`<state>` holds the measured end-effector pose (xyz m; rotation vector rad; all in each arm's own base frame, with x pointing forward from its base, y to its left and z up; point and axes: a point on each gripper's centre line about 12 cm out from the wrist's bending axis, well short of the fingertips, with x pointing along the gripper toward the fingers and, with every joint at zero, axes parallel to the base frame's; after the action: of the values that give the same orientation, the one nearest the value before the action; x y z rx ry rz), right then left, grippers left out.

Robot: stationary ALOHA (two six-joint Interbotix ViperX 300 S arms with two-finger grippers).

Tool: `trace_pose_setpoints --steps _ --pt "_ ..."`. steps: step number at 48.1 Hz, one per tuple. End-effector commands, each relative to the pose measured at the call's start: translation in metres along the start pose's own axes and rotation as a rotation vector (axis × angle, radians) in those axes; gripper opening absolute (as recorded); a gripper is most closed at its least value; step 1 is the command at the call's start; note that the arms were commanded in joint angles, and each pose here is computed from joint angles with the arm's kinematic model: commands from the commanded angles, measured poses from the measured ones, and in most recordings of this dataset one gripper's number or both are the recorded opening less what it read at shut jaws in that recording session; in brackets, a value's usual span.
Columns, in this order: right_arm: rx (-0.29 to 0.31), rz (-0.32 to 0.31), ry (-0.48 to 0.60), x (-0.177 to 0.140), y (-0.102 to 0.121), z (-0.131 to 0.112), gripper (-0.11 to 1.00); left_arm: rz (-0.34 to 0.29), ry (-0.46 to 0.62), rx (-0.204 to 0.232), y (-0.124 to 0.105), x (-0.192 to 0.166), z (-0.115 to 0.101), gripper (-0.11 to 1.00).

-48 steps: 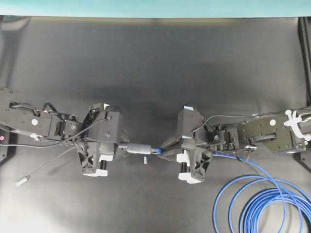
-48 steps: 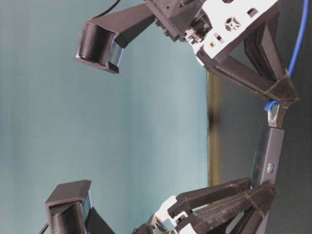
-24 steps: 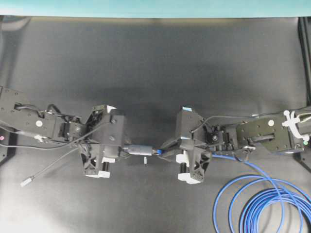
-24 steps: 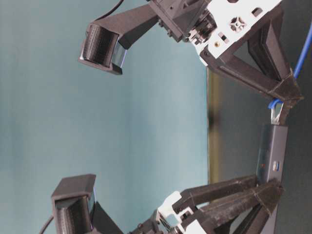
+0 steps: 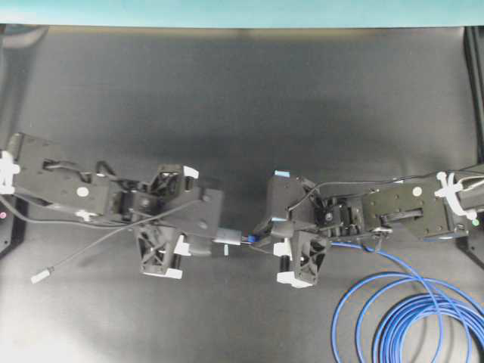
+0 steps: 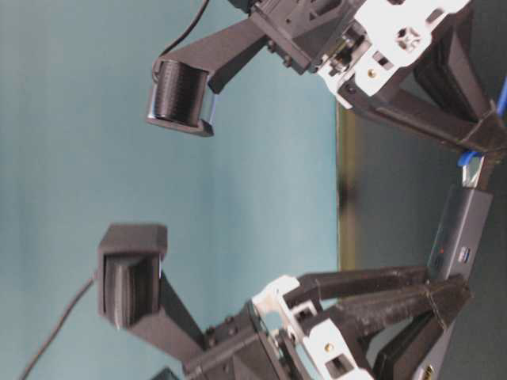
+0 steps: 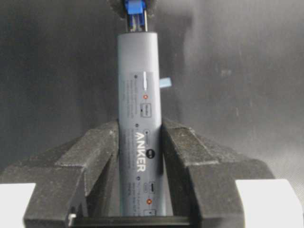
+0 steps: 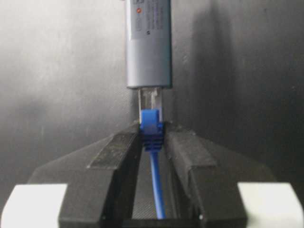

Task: Insert the LAN cable into the hub.
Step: 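Push the blue plug with the right gripper into the hub port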

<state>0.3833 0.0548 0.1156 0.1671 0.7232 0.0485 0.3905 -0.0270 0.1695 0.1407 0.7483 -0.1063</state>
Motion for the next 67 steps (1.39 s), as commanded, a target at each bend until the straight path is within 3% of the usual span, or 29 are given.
trace_pose_setpoints --steps 1,14,29,48,60,63,67 --pt "-0.003 0.007 -0.049 0.000 0.002 0.016 0.15 0.003 -0.046 0.006 0.001 -0.002 0.016 0.28" --pt "0.005 0.016 -0.105 0.000 0.003 0.023 0.15 0.009 -0.149 -0.029 0.001 -0.008 0.014 0.28" --pt "-0.008 0.021 -0.101 -0.001 0.005 0.021 0.15 0.005 -0.124 -0.039 -0.001 -0.008 0.004 0.28" --pt "-0.003 0.026 -0.043 -0.005 0.009 0.001 0.15 0.001 -0.083 -0.041 -0.003 -0.012 -0.009 0.28" --pt "-0.007 0.027 -0.030 -0.006 0.010 -0.003 0.80 -0.003 -0.056 -0.043 -0.004 -0.010 -0.016 0.28" --pt "-0.005 0.026 -0.027 -0.007 0.010 -0.004 0.86 -0.003 -0.054 -0.043 -0.004 -0.010 -0.016 0.28" --pt "-0.004 0.024 -0.019 -0.009 0.009 -0.008 0.83 -0.003 -0.051 -0.043 -0.004 -0.010 -0.018 0.28"
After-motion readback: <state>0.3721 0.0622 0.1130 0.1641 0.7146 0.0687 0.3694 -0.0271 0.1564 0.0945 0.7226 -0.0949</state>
